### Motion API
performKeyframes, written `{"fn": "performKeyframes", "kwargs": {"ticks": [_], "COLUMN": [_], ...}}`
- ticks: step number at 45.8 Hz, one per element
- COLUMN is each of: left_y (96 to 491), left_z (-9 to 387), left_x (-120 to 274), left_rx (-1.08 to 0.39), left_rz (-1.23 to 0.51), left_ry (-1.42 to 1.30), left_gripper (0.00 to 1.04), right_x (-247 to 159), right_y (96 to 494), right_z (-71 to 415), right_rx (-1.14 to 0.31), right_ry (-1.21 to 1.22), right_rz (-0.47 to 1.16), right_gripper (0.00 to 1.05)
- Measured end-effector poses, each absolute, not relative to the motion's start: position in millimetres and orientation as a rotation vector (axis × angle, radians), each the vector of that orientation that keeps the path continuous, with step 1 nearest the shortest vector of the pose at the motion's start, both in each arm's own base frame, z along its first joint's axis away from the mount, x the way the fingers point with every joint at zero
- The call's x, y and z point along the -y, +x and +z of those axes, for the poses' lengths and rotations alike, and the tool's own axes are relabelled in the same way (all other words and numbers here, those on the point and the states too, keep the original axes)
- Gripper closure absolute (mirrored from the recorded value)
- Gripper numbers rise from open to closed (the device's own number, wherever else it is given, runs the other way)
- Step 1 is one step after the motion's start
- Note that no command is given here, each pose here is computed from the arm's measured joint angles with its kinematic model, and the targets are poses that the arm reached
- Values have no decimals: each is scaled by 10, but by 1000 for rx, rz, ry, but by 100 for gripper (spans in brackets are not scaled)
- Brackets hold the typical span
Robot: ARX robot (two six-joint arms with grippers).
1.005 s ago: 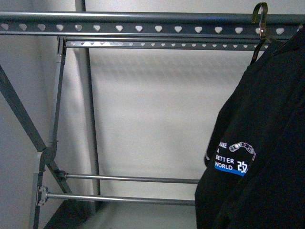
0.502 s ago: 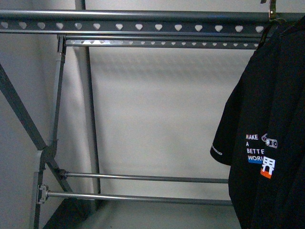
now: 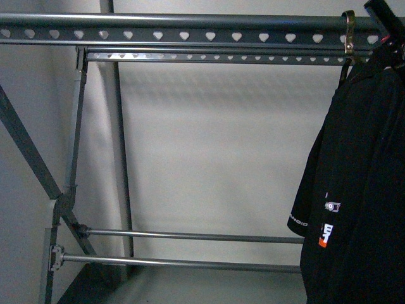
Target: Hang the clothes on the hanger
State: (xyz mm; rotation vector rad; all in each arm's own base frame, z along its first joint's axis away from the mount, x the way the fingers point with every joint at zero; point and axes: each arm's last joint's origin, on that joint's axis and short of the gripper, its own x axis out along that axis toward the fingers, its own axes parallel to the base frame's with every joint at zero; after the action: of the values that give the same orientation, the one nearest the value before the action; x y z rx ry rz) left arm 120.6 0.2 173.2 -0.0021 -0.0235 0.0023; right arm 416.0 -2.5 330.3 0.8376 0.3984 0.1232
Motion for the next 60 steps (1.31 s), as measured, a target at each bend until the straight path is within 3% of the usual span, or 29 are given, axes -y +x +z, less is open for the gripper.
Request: {"fn": "performKeyframes", "kwargs": {"ticks": [11,20,24,27,32,38,48,60], "left_y": [1154,1102,1089,1053,976,968,968,968], "left_z": [1732,1729,1728,1711,1693,1699,1699,1697], "left_x": [-2,-2,-2,-2,-2,-1,-2,-1], "left_rx": [23,23,23,11,10,18,18,18], "left_rz": [2,3,2,3,5,1,2,2], "left_ry": [-2,-2,-2,-2,-2,-2,-2,-2], "left_gripper": [101,101,101,101,101,101,101,101], "right_x": [-298,-454,-483,-527,-438,-290,-176,-21], "right_y": [3865,2513,2035,1488,1042,979,973,976], "right_z": [3151,3478,3388,3160,2614,2253,2078,1901], "right_rx": [-246,215,286,162,10,-5,2,0], "right_ry": [622,233,154,95,13,3,5,1], "right_rz": [173,7,-8,-38,24,18,18,14], "right_gripper": [62,16,5,17,37,65,101,102]}}
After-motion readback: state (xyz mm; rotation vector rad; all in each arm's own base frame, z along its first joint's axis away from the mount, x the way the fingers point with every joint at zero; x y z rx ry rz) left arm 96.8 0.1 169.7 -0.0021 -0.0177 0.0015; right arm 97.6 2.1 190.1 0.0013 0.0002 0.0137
